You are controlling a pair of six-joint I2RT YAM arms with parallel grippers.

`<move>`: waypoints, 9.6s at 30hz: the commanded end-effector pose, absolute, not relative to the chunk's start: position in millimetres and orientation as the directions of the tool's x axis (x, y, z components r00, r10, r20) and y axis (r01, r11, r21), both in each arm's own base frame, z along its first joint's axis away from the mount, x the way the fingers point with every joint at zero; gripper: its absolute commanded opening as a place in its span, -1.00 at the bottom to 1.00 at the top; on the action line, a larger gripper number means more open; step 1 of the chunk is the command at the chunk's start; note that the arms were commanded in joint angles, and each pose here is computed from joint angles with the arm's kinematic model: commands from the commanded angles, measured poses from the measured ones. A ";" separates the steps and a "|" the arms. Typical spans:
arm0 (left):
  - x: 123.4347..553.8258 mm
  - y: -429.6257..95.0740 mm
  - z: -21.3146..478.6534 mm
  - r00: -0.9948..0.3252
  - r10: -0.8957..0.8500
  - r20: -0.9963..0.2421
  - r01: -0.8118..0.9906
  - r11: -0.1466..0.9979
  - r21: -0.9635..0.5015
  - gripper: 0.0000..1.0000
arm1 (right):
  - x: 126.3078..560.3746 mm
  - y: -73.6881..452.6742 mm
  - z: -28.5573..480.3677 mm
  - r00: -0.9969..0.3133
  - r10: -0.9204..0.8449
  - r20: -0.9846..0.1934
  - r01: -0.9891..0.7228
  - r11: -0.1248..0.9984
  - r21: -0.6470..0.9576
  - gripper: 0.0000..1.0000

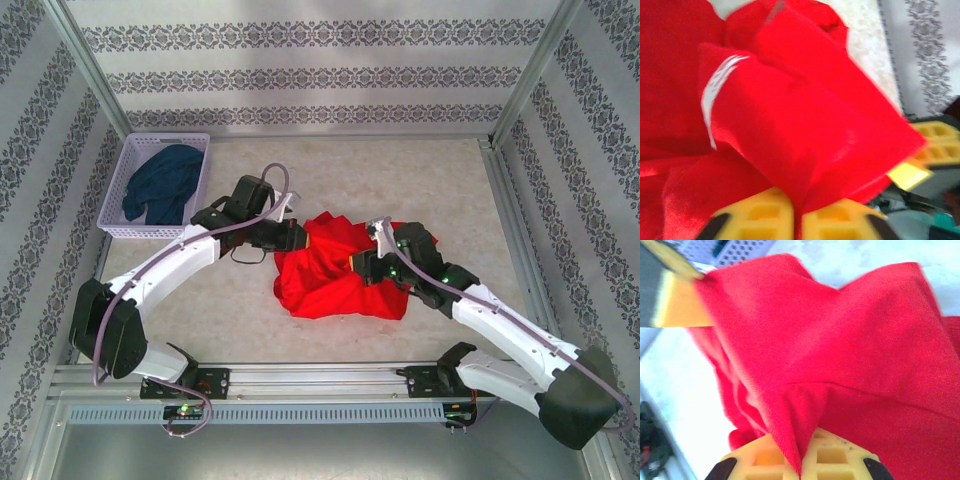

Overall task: Fold the inside-out t-shirt
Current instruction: Adjust the T-shirt at the center of the table.

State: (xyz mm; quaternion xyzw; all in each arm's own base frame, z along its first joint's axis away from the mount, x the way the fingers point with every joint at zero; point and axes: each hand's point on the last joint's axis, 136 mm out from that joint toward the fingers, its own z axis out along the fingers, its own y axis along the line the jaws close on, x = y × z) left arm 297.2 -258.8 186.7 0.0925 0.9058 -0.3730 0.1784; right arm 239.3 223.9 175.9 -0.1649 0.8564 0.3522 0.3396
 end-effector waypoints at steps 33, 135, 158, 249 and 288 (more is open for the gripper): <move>297.1 -350.6 172.1 -0.812 0.187 -0.553 0.549 0.567 -0.614 -1.00 | 265.9 217.3 188.0 -0.783 0.104 -0.613 -0.424 0.632 0.649 -1.00; 317.0 -231.0 216.3 -0.761 0.070 -0.645 0.389 0.845 -0.367 -1.00 | 226.1 270.1 230.9 -0.591 -0.128 -0.797 -0.771 0.382 0.510 -1.00; 275.3 -304.9 225.5 -0.791 0.009 -0.612 0.507 0.569 -0.647 0.01 | 271.6 257.3 255.0 -0.705 0.125 -0.698 -0.598 0.426 0.679 -1.00; 282.8 -207.0 220.9 -0.803 -0.009 -0.596 0.347 0.806 -0.480 0.03 | 263.5 298.0 289.2 -0.738 0.086 -0.669 -0.624 0.291 0.725 -1.00; 253.8 -218.5 318.4 -0.911 -0.123 -0.393 0.335 0.333 -0.881 -1.00 | 281.5 211.0 262.7 -0.535 -0.304 -0.788 -0.566 0.822 0.066 -1.00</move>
